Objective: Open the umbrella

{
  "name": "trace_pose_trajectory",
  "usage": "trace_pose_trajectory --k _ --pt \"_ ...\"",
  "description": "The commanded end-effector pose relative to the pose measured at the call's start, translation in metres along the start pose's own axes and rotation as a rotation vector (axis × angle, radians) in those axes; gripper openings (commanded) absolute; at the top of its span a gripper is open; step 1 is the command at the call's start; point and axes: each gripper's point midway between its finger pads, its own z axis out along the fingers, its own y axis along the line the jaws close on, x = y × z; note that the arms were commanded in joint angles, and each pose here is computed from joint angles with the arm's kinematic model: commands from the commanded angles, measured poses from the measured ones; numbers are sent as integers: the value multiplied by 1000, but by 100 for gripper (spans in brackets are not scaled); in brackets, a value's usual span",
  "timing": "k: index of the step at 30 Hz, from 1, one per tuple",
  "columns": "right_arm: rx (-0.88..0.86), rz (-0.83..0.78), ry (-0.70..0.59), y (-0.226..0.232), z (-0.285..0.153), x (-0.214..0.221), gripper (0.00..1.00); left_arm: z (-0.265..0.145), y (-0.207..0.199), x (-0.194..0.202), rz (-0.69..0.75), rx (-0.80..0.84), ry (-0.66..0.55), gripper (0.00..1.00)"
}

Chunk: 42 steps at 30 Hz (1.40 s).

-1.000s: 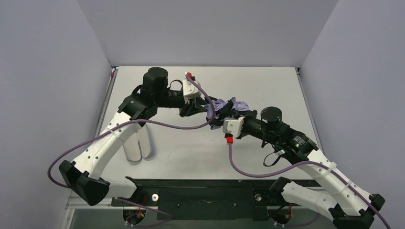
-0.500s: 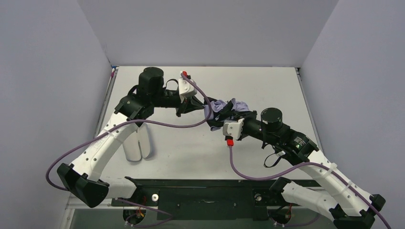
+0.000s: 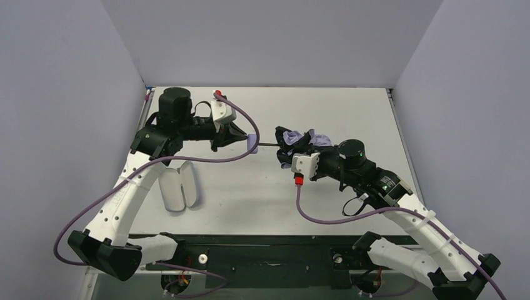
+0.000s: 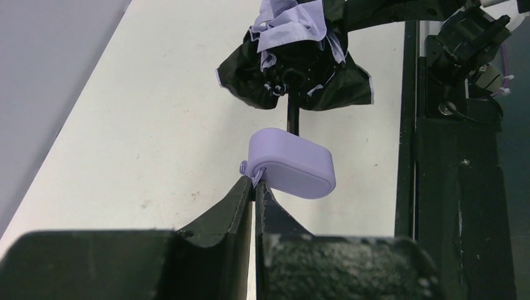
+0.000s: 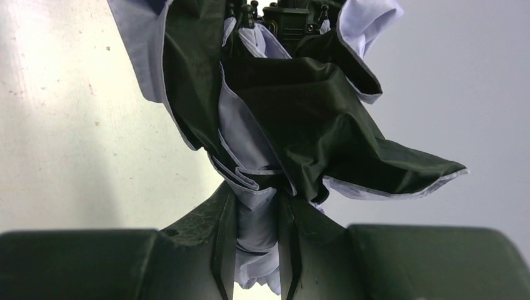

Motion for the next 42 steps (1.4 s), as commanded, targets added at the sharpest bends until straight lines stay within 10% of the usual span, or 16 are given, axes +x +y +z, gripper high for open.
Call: trace_pose_trajectory --k 1,5,9,11,27,42 --pt "-44 61 99 2 1 26 0 -24 7 -7 83 -52 -20 0" --pt "-125 128 87 11 4 29 0 -32 25 -3 121 -118 1 3" --pt "-220 197 51 21 7 17 0 -35 39 -12 161 -190 -22 83" --pt "-286 299 43 29 10 10 0 -38 45 -25 212 -229 -65 100" --pt "-720 1457 -51 31 61 -23 0 20 -26 11 722 -40 19 97" --pt "-1099 1598 -259 42 47 -94 0 91 -43 58 988 99 100 97"
